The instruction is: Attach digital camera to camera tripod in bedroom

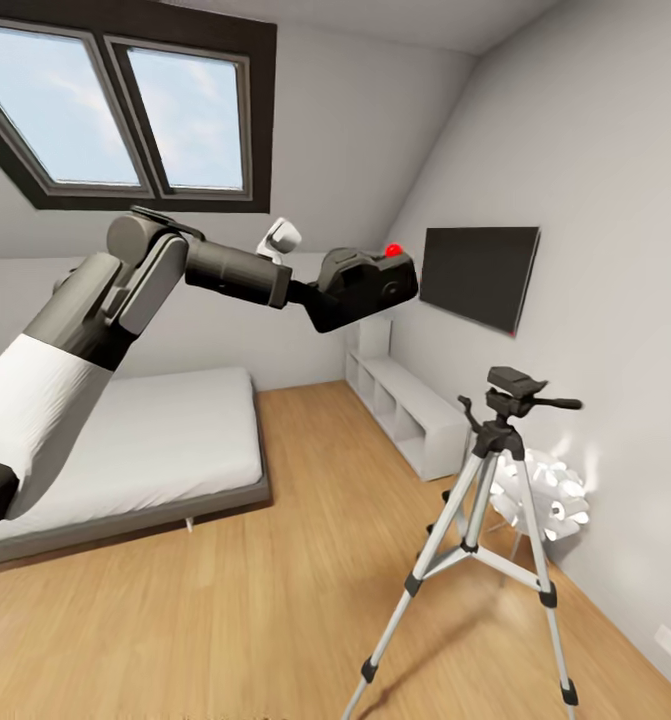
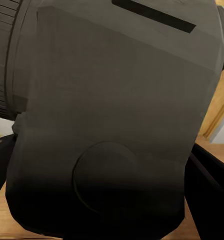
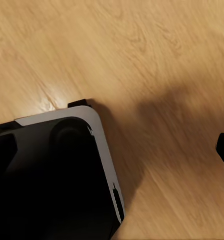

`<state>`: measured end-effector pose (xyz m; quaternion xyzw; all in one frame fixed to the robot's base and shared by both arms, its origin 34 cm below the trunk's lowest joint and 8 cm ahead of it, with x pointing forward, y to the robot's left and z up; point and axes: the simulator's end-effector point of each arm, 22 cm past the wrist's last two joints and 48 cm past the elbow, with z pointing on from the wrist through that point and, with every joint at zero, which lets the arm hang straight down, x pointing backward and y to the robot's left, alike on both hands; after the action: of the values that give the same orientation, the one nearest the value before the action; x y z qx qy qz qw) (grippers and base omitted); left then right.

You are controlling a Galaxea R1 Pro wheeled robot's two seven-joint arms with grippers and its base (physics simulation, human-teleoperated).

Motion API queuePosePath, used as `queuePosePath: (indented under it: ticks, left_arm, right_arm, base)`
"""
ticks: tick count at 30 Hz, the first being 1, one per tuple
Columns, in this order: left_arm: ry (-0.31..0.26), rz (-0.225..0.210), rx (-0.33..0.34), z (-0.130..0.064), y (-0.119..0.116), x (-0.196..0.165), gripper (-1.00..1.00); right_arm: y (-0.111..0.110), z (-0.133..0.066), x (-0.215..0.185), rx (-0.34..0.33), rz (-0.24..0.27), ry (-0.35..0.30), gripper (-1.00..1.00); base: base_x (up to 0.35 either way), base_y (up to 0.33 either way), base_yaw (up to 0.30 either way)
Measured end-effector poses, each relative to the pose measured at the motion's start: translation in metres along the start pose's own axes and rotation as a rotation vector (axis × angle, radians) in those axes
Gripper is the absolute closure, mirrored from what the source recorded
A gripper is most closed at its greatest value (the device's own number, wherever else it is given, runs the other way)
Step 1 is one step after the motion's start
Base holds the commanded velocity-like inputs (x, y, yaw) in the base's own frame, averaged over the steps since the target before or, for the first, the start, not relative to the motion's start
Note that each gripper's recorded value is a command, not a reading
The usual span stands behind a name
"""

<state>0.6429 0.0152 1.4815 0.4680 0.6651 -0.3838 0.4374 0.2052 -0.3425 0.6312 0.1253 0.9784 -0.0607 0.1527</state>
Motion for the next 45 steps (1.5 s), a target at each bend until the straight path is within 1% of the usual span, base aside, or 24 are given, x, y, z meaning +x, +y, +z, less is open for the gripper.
queuePosePath:
  ticks: [6,12,24,39,45]
  left_arm:
    - [-0.001,-0.002,-0.010,-0.0043,0.0036,0.0008,1.00]
    - [-0.001,-0.002,-0.011,-0.0053,0.0040,0.0006,1.00]
    - [-0.001,-0.002,-0.012,-0.0059,0.0044,0.0004,1.00]
    - [-0.001,-0.002,-0.012,-0.0060,0.0046,0.0005,1.00]
    - [-0.002,-0.003,-0.012,-0.0062,0.0043,0.0004,1.00]
  right_arm:
    - [0.0033,-0.0001,0.0009,-0.004,0.001,0.001,-1.00]
    - [0.0034,-0.0001,0.0008,-0.004,0.001,0.001,-1.00]
    - [0.0035,-0.0001,0.0008,-0.004,0.001,0.001,-1.00]
    - [0.0036,-0.0001,0.0009,-0.004,0.001,0.001,-1.00]
    - [0.0034,-0.0002,0.0009,-0.004,0.001,0.001,-1.00]
  base:
    - [-0.009,-0.025,0.223]
    - [-0.073,-0.194,0.108]
    - [-0.101,-0.276,0.062]
    - [-0.114,-0.297,0.150]
    - [-0.033,-0.302,0.167]
